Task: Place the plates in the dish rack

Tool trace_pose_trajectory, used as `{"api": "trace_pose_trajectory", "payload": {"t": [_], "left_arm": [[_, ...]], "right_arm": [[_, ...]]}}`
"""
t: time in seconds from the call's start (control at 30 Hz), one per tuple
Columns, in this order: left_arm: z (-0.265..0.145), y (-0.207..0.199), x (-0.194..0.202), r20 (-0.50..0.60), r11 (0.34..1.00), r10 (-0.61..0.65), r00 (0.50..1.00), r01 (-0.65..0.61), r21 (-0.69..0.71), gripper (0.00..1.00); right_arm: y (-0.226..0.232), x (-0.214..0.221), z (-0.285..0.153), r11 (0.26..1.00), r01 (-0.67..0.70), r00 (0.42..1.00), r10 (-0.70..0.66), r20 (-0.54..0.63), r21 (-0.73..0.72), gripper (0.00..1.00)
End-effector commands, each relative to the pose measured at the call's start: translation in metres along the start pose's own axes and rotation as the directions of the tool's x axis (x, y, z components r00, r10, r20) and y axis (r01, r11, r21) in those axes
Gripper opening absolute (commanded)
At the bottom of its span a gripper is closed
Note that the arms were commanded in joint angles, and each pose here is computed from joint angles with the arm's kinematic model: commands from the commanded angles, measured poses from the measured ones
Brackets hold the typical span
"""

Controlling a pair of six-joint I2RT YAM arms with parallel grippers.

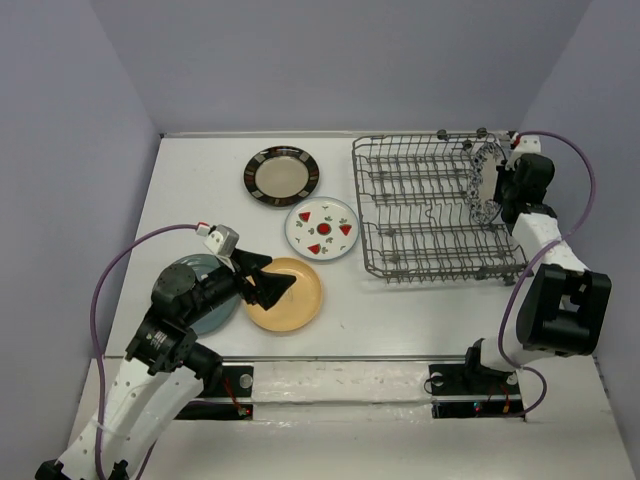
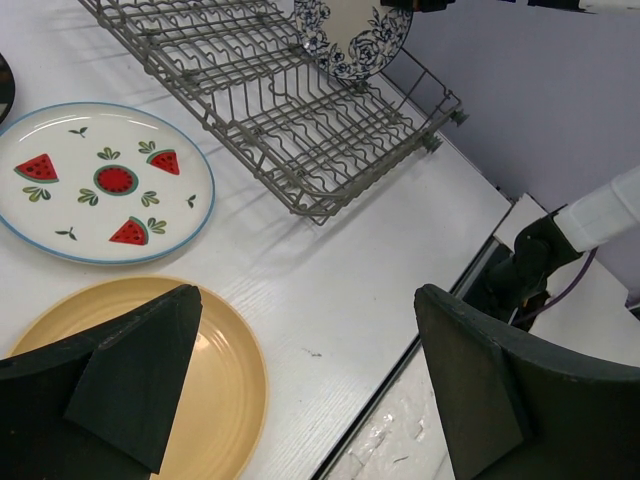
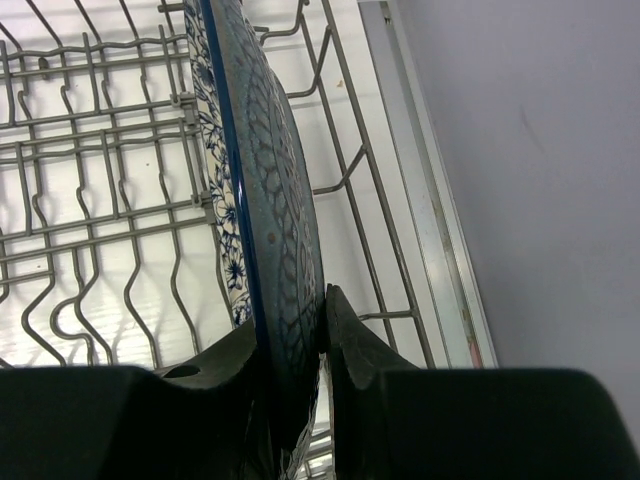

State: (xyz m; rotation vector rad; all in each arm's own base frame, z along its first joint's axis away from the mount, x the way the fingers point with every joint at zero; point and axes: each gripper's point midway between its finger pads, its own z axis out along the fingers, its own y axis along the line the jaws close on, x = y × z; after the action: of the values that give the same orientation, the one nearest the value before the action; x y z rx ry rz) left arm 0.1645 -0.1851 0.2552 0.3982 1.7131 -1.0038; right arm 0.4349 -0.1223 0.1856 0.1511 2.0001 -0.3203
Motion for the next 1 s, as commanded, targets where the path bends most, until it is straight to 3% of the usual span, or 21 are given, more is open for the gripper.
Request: {"api": "trace_pose_trajectory", "payload": {"t": [0.0, 0.13, 0.23, 0.3, 0.43, 0.7, 0.97], "left_arm": [[-0.005, -0.013, -0.024, 0.069, 0.999, 0.034, 0.997, -0.036, 0.031, 0.99], [-0.005, -0.013, -0.023, 0.069, 0.999, 0.031, 0.997, -0.033, 0.028, 0.99], [-0.005, -0.012, -0.023, 0.070, 0.999, 0.030, 0.997, -0.032, 0.025, 0.99], [-0.005, -0.012, -0.024, 0.076, 0.999, 0.029, 0.997, -0.031, 0.019, 0.99], [-0.005, -0.007, -0.025, 0.082, 1.000, 0.023, 0.996, -0.022, -0.007, 0.99], [-0.004, -0.004, -0.024, 0.076, 1.000, 0.016, 0.997, -0.014, -0.019, 0.99], [-0.003, -0.002, -0.023, 0.073, 0.999, 0.008, 0.997, -0.006, -0.032, 0.99]], "right_arm": [[-0.002, -0.047, -0.003, 1.000, -0.007, 0.985, 0.008, 0.172, -0.008, 0.07], [0.002, -0.037, -0.002, 1.000, -0.009, 0.989, 0.013, 0.148, -0.022, 0.13], [0.002, -0.034, -0.002, 1.000, -0.015, 0.989, 0.018, 0.143, -0.024, 0.25], [0.004, -0.030, -0.002, 0.999, -0.030, 0.991, 0.033, 0.133, -0.027, 0.40], [0.005, -0.025, -0.002, 0.999, -0.044, 0.991, 0.048, 0.124, -0.028, 0.51], [0.008, -0.022, -0.003, 0.994, -0.106, 0.988, 0.110, 0.112, -0.038, 0.59], [0.017, -0.031, -0.009, 0.968, -0.241, 0.964, 0.247, 0.093, -0.078, 0.79]]}}
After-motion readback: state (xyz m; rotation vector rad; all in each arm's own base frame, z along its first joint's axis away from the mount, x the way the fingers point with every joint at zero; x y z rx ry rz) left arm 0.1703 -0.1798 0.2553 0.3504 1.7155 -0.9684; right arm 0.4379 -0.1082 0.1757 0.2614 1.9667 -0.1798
